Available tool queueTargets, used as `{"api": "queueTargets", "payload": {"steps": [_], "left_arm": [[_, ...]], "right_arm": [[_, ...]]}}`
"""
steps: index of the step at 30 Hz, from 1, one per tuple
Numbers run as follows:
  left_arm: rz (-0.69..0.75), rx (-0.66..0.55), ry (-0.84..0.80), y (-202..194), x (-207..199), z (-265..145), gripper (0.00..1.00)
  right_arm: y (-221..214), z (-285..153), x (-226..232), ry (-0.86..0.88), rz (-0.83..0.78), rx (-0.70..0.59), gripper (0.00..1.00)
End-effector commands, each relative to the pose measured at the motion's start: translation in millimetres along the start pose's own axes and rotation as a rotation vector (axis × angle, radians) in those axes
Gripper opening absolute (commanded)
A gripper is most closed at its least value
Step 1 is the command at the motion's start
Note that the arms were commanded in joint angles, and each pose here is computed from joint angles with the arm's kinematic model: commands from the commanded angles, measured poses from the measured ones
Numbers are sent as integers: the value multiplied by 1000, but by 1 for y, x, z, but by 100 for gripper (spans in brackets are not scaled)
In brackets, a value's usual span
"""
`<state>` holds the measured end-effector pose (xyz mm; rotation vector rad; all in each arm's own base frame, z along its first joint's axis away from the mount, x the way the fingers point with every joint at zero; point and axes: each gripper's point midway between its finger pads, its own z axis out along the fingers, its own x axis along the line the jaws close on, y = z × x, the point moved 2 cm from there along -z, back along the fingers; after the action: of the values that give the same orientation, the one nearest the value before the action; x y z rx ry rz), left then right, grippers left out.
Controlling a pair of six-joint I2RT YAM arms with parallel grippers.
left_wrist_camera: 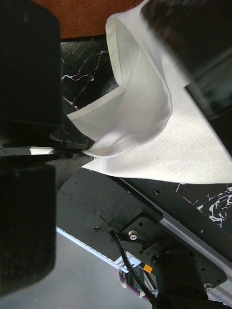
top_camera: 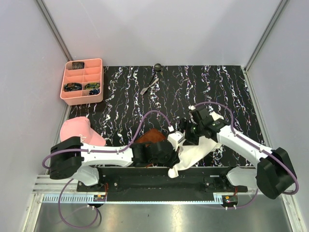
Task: Fold the napkin into a case and place the utensils inside
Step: Pick up the crumpled napkin from the center of the board.
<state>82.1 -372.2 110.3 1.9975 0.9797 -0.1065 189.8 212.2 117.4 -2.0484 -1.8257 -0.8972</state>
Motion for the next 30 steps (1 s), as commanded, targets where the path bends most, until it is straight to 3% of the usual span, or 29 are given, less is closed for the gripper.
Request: {"api": "queueTargets", "payload": {"steps": [1,6,8,10,11,15,18,21,23,27,30], "left_arm": [[-19,-65,-75,21,-19,-6,0],[-19,-75,-71,25,-20,-10,0],[-12,-82,-70,29,-21,-12,0],[0,-102,-77,38,-26,-15,0],[10,-94,-69,38,-25,-17,0],[98,-133,-50,70,-35,-30,0],[178,-187,-48,114,-54,-52,0],[250,-273,-48,165,-73,-82,0],[277,-346,-68,200,-90,-106,0],[384,-479,-207,253,-135,-154,0],[438,-501,-341,265,-164,-175,0]], "right_arm": [[-14,10,5,48,12,46,70],[-13,14,9,71,3,46,54],[-8,14,11,64,2,24,39],[10,4,17,52,-1,-68,11],[21,-1,15,16,4,-131,2],[79,-65,29,-42,30,-416,0],[113,-148,26,-115,68,-703,0],[118,-239,27,-175,83,-966,0],[108,-284,21,-205,84,-1077,0],[71,-363,25,-83,65,-1273,0],[44,-400,25,-6,2,-1361,0]]}}
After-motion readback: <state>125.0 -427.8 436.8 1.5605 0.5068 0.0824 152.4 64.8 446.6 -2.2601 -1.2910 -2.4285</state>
